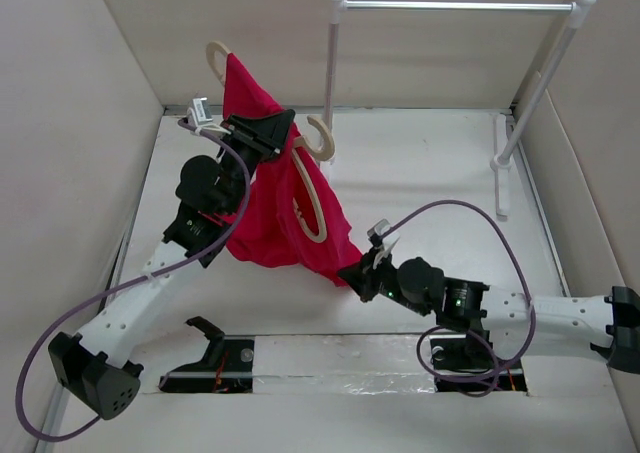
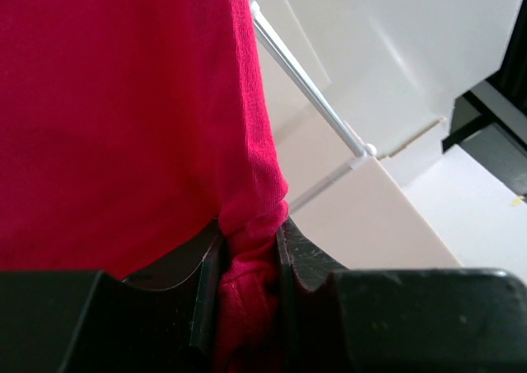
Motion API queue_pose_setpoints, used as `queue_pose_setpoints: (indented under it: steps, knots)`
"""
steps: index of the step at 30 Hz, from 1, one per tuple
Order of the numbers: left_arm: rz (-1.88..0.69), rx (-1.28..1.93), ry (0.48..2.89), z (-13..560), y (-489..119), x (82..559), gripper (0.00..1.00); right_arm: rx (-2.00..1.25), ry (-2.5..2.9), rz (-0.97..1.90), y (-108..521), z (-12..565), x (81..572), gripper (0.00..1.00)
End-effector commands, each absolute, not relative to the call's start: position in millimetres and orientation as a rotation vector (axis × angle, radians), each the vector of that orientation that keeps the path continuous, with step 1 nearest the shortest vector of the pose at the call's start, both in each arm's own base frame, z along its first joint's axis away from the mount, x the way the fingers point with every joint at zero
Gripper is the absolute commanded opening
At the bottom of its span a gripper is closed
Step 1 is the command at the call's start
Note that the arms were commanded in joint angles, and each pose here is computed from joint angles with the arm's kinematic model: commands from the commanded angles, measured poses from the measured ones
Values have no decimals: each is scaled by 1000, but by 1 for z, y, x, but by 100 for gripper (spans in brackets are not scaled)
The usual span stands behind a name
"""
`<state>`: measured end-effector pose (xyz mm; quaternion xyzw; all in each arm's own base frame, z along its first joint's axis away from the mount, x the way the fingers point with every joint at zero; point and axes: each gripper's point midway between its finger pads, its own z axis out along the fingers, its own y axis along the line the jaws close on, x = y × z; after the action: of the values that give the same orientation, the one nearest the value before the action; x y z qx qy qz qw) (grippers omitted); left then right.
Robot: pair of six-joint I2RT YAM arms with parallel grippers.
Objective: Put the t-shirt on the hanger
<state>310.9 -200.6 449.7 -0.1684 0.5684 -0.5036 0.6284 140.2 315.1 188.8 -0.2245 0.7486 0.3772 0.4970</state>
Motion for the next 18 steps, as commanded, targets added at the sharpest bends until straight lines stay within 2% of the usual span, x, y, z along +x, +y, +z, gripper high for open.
queue_pose_setpoints:
  steps: [1,9,15,18]
  knots:
    - [-1164,-397,953,552,-165,293,0,-631,1972,951,306,151,102,0]
    - [-1133,-398,920,564,-166,314,0,-708,2063,1079,294,148,60,0]
    - [-1080,-427,884,548,-160,339,0,-806,2010,1276,297,192,31,0]
    - [-1169,-405,889,545,-172,348,0,-874,2031,1308,301,198,18,0]
